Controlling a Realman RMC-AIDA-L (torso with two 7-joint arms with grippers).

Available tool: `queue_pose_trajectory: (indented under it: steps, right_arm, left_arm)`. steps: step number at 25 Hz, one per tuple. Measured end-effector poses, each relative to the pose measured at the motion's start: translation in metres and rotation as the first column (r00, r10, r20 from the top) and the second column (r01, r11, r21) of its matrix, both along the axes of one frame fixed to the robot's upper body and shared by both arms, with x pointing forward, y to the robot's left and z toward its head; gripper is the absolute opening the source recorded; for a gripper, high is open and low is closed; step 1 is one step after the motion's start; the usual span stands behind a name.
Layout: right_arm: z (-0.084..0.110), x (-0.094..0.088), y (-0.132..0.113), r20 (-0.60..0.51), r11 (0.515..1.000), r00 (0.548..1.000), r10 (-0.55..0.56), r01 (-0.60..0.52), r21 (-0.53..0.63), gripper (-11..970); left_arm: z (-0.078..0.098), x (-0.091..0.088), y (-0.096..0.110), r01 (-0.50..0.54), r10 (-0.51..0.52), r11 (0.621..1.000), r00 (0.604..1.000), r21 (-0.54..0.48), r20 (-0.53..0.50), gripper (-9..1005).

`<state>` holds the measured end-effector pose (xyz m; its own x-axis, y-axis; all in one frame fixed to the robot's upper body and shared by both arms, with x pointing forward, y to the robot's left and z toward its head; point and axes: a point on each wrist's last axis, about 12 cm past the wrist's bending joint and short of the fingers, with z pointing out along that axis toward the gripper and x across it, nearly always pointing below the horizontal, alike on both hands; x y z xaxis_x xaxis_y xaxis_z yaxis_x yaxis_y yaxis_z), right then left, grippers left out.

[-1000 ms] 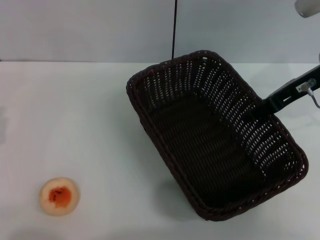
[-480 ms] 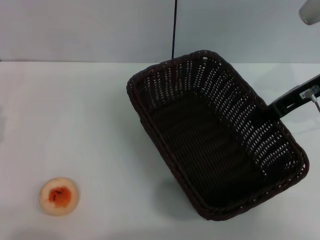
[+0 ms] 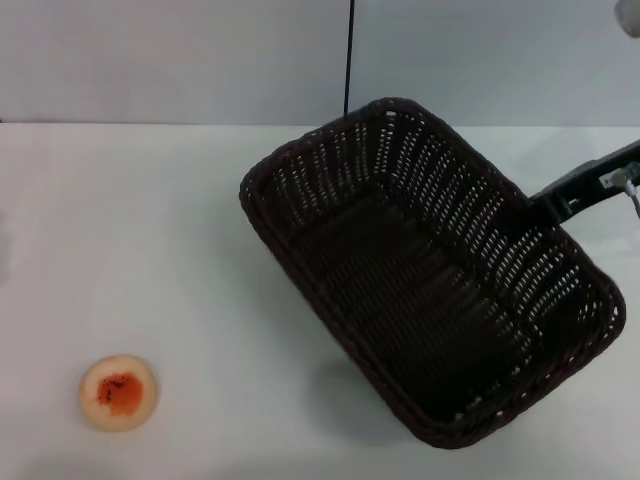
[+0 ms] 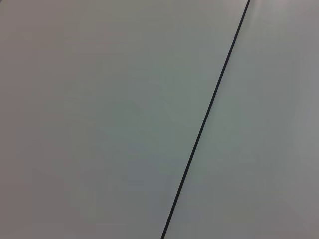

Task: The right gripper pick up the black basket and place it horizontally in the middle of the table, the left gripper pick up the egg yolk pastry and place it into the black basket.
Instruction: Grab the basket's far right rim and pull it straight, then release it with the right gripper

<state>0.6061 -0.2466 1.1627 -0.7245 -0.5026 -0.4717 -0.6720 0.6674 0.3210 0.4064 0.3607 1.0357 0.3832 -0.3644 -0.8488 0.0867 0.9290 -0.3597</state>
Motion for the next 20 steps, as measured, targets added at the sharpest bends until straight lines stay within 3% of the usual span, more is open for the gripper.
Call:
queue_pose_trajectory:
  steps: [6, 20]
  right_arm:
    - [0.005, -0.003, 0.001, 0.084, 0.993, 0.996, 0.023, -0.033, 0.114, 202]
    - [0.018, -0.001, 0.003, 0.235, 0.966, 0.966, 0.106, -0.157, 0.208, 196]
  left_arm:
    - [0.000, 0.000, 0.001, -0.008, 0.008, 1.000, 1.000, -0.002, -0.001, 640]
    - [0.001, 0.002, 0.001, -0.010, 0.010, 1.000, 1.000, -0.006, 0.004, 645]
